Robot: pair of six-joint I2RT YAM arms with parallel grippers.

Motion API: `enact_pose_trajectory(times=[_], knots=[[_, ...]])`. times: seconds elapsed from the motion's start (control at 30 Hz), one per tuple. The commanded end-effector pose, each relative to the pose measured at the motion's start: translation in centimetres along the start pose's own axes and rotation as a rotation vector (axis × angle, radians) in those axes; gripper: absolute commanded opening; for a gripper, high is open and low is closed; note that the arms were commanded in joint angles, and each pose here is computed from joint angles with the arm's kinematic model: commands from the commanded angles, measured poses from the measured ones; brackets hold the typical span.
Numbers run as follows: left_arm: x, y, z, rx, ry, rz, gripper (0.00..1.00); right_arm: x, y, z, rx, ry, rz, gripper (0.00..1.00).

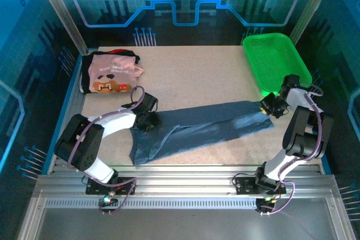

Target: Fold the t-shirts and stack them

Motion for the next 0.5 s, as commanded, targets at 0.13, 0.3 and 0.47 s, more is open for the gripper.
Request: enact_pose_trajectory(times=[0.13,0.3,0.47], knots=[[-2.3,2.3,6.5,0.268,0.011,0.103,0.48,0.3,-0.9,-0.7,-0.11,-0.162,0.008,0.05],[-2.0,2.2,6.6,0.287,0.043,0.101,0.48,0.2,0.8,-0.9,-0.107,-0.17,0.076,0.14],[-1.8,2.0,6.9,0.315,0.09,0.104,0.48,0.6,1.6,-0.2,-0.058,-0.135,0.07,0.33]])
Point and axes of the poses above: each hand's point on the last joint's axis, 136 mm out from that joint toward the fingers, its own y axis out along the fingers, its own z axis along the line the jaws close on, x = y × z, the point moved 3 cm from there along -y, back along the fingers, and after that the axes turned 6 degrees about -y, right-handed, at the moved point
